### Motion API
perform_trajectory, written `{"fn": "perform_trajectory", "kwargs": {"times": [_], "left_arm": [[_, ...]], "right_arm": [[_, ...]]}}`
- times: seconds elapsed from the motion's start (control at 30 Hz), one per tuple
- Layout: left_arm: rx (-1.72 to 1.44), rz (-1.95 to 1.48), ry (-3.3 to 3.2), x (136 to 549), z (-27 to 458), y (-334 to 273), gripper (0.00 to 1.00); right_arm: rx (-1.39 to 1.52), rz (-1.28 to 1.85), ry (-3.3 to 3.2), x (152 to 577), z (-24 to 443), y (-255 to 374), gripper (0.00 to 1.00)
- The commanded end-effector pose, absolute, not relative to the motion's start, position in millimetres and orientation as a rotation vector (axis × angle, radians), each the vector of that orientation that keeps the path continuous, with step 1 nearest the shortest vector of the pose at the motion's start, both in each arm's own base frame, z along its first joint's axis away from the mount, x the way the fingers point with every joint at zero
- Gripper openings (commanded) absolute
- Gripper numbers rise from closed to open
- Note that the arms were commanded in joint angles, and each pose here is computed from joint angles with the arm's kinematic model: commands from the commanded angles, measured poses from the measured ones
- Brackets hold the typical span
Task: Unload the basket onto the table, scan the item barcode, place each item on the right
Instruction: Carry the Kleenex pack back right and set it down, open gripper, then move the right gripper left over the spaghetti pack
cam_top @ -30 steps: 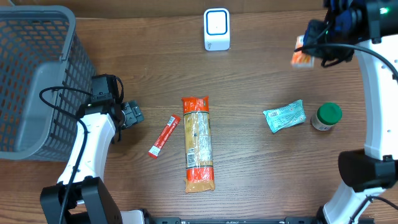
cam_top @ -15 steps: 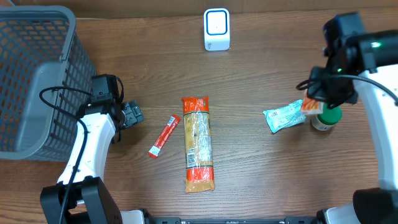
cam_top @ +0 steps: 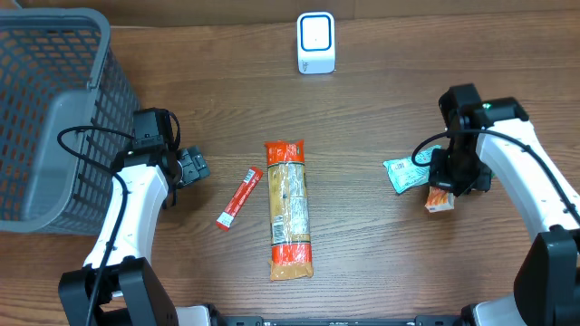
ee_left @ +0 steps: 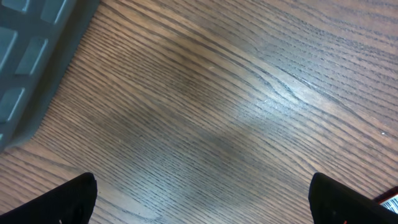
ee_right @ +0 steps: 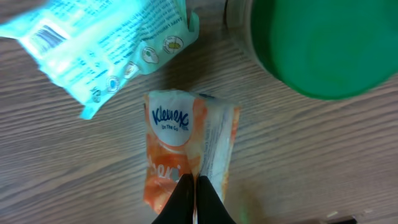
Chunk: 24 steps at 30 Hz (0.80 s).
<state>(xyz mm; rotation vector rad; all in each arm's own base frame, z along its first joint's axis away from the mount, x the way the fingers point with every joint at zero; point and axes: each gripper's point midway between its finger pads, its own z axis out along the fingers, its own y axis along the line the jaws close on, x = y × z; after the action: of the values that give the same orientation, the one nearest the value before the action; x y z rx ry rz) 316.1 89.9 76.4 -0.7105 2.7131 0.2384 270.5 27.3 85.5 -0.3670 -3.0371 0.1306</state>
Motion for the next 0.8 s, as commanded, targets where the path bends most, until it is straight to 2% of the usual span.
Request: {"fn": "perform_trajectory", "kwargs": {"times": [0.0,0.03,0.13,0.17,0.23,0.6,0.77], "left_arm": [[-0.691,0.226,2.694,323,84,89,1.00],[-0.691,0.226,2.694,323,84,89,1.00],[-0.691,0.226,2.694,323,84,89,1.00],[-0.691,0.226,2.694,323,84,89,1.00],[-0.691,0.226,2.694,323,84,89,1.00],[-0.691,0.226,2.694,323,84,89,1.00],[-0.691,0.226,2.694,323,84,89,0.99]], "right_arm": [[-0.353,0.152,-3.028,265,77,26,0.07],[-0.353,0.153,-3.026,264,76,25,0.12],[-0.353,0.152,-3.029,265,76,26,0.54],[-0.353,0.152,-3.028,265,76,26,0.64],[-0.352,0.155,-3.020,263,78,25,0.75],[-0.372,0.050,-3.142,297,170,37,0.78],[-0.229,-0.422,-3.171,312,198,87,0.80]]}}
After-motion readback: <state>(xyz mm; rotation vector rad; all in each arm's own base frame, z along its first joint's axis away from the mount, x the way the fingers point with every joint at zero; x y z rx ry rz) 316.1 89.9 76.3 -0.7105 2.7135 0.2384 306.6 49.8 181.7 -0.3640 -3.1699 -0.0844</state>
